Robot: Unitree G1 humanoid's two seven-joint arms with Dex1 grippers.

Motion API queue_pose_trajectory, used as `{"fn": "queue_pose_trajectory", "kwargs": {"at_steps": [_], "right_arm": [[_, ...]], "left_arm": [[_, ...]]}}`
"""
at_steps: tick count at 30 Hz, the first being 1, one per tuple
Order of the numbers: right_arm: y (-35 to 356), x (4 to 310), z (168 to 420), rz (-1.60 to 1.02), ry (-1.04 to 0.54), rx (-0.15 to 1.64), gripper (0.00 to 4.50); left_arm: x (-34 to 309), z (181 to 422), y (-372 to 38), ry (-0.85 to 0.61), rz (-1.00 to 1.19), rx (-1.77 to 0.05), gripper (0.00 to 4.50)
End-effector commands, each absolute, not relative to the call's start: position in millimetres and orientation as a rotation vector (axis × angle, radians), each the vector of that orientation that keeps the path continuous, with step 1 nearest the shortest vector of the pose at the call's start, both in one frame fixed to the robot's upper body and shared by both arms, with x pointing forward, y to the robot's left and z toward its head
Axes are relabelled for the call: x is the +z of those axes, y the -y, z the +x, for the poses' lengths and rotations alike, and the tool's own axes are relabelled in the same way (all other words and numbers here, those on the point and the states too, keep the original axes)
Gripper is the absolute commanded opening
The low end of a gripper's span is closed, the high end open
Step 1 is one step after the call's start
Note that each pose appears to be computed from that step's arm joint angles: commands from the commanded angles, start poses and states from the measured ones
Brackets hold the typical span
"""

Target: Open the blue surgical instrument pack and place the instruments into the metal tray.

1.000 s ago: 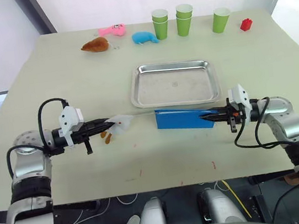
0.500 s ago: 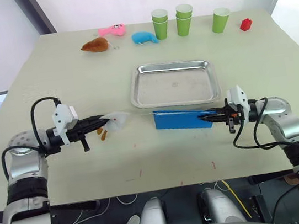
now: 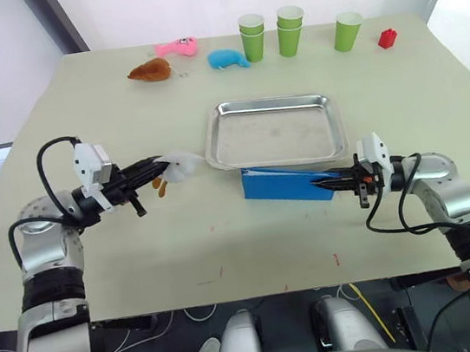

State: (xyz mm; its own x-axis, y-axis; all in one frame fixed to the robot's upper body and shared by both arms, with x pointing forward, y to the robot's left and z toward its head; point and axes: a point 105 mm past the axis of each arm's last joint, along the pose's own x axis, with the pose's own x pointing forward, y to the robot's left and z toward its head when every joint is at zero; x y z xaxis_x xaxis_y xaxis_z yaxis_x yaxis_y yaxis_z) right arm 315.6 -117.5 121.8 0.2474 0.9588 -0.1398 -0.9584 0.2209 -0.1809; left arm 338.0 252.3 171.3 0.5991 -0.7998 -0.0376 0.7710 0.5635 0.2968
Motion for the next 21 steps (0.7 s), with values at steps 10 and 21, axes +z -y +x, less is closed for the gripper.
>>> {"fn": "queue_pose_trajectory", "kwargs": {"at_steps": [10, 21], "right_arm": [[126, 127, 317, -0.248, 0.018, 1.305, 0.0], [122, 133, 317, -0.218, 0.039, 1.313, 0.0]], "left_arm": [[175, 329, -290, 0.09, 0.376, -0.791, 0.04], [141, 322, -282, -0.021, 0.391, -0.863, 0.04]]}}
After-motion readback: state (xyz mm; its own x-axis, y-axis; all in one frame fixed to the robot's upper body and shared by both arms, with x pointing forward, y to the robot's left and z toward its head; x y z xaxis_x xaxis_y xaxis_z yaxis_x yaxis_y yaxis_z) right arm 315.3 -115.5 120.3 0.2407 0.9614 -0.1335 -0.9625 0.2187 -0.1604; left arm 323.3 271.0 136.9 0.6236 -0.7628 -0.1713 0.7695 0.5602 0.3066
